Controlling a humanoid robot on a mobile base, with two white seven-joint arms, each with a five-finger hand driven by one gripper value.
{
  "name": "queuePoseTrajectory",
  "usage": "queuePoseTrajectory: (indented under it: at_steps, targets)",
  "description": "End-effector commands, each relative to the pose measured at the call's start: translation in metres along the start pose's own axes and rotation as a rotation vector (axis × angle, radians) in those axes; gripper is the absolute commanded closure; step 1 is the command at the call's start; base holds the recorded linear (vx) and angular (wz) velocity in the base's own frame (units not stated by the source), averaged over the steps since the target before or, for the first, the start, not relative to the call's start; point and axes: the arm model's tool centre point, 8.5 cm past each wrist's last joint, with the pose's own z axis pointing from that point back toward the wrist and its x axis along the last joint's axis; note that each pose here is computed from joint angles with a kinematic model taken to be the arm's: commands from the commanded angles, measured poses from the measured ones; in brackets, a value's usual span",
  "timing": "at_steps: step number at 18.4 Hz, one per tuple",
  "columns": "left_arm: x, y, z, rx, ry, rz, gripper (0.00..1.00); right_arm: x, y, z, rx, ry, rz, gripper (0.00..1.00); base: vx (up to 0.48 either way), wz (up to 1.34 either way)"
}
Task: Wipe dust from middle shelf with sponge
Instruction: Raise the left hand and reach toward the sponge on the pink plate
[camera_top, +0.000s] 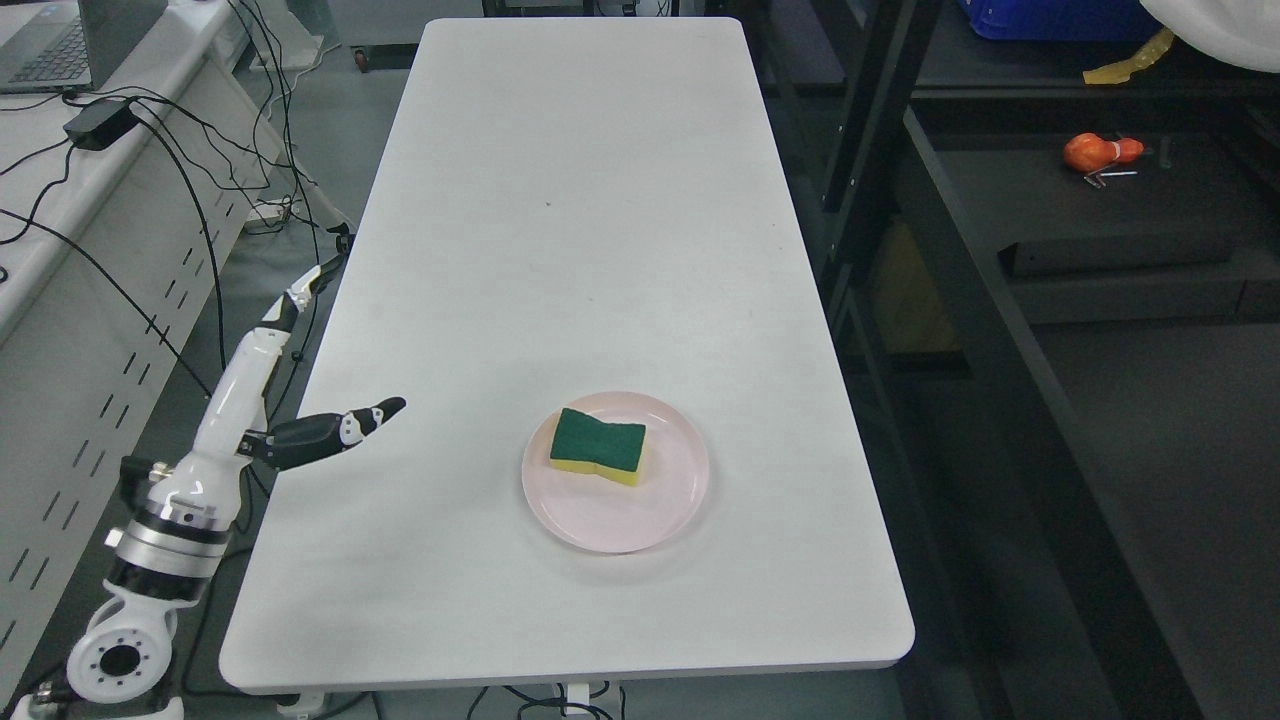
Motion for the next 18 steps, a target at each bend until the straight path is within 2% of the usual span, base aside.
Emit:
queuePoseTrajectory:
  at_steps: [1, 3, 7, 9, 12, 14, 16, 18]
  targets:
    - [0.018, -0.038, -0.061, -0.344, -0.143, -0.384, 0.01, 0.010, -0.010, 0.000, -0.014, -0.022, -0.002, 0.00, 0.000, 0.00]
    - [0.027, -0.056, -0.082, -0.476, -0.219, -0.553, 0.02, 0.010, -0.010, 0.000, -0.014, -0.022, -0.001, 0.00, 0.000, 0.00]
    - [0.029, -0.092, -0.109, -0.654, -0.275, -0.743, 0.02, 0.010, -0.010, 0.000, -0.014, -0.022, -0.002, 0.00, 0.007, -0.01]
    - [0.032, -0.115, -0.118, -0.727, -0.313, -0.787, 0.03, 0.010, -0.010, 0.000, -0.014, -0.022, -0.001, 0.00, 0.007, 0.00]
    - [0.044, -0.154, -0.110, -0.891, -0.383, -0.816, 0.04, 0.010, -0.010, 0.000, -0.014, -0.022, -0.001, 0.00, 0.000, 0.00]
    - [0.058, -0.162, -0.110, -0.946, -0.422, -0.859, 0.06, 0.010, -0.010, 0.000, -0.014, -0.022, -0.001, 0.00, 0.000, 0.00]
    - [0.076, -0.154, -0.122, -0.958, -0.455, -0.945, 0.06, 0.010, -0.010, 0.000, -0.014, -0.022, -0.002, 0.00, 0.000, 0.00]
    - [0.082, -0.149, -0.125, -0.968, -0.469, -0.986, 0.06, 0.010, -0.010, 0.000, -0.014, -0.022, -0.002, 0.00, 0.000, 0.00]
